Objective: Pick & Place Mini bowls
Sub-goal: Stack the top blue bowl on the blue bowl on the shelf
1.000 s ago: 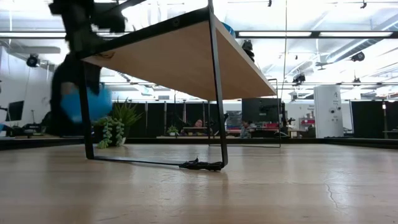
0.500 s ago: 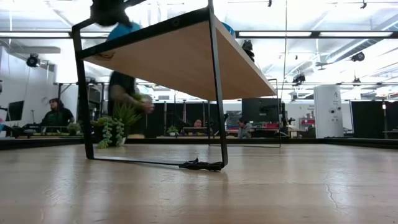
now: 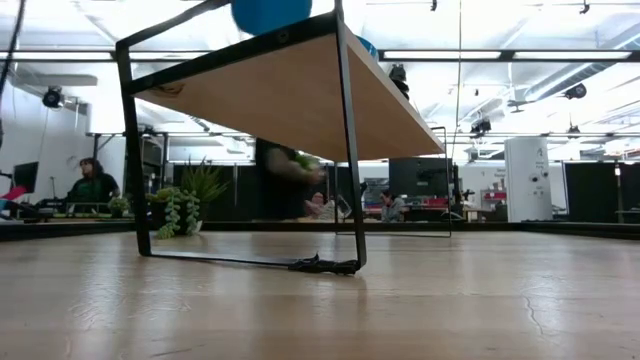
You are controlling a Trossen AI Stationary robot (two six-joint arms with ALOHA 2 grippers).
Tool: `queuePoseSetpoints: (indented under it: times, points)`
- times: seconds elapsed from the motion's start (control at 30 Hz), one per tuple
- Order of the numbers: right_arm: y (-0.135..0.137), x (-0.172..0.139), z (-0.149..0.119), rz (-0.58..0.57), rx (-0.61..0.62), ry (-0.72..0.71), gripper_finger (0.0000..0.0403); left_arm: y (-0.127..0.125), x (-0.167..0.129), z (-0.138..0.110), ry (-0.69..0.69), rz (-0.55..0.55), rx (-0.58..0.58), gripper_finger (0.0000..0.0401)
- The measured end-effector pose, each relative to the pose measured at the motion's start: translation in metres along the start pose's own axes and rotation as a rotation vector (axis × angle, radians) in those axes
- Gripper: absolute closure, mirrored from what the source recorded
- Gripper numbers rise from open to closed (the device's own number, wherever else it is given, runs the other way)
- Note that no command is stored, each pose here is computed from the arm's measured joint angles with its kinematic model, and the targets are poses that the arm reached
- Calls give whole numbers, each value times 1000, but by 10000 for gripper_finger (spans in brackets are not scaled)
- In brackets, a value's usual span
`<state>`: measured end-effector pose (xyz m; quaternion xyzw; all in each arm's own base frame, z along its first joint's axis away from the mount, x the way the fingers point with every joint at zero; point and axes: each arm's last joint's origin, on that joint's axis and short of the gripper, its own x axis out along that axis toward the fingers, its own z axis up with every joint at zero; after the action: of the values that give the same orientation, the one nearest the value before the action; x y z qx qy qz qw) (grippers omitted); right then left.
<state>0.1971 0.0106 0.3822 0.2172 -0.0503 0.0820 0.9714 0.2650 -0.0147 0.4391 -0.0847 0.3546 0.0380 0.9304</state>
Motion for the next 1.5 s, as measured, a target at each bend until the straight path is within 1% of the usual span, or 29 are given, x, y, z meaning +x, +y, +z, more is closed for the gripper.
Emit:
queuePoseSetpoints:
  times: [0.13,0.3,0.47,0.6,0.7,0.83,0.9,1.0,1.1,1.23,1.33,1.43,1.5]
  points:
    - [-5,-17,-11,-51,7,-19,394,-16,25,11,27,14,33,401]
    - [-6,-31,-18,-35,65,-24,394,-29,59,21,71,34,60,401]
    - [-6,-35,-19,-28,48,-29,394,-42,89,23,136,31,103,401]
    - [-6,-35,-19,-30,20,-26,394,-59,97,23,181,12,168,401]
    - [-6,-35,-19,-29,19,-27,394,-67,103,20,246,12,227,401]
    - [-6,-34,-20,-30,7,-19,394,-71,112,13,355,34,275,401]
    - [-6,-34,-20,-31,-1,-16,394,-73,118,9,402,39,317,401]
    - [-7,-33,-21,-33,-2,-13,394,-76,125,6,445,55,362,401]
    - [-7,-32,-21,-34,-2,-10,394,-78,128,5,453,48,398,401]
    - [-7,-32,-21,-35,-1,-8,394,-78,128,4,458,49,407,397]
    - [-7,-32,-21,-35,-1,-8,394,-78,129,4,461,48,389,389]
    - [-7,-32,-21,-35,-3,-8,394,-79,129,4,477,-24,354,375]
    - [-7,-32,-21,-35,-7,-7,394,-79,129,4,480,-34,340,360]
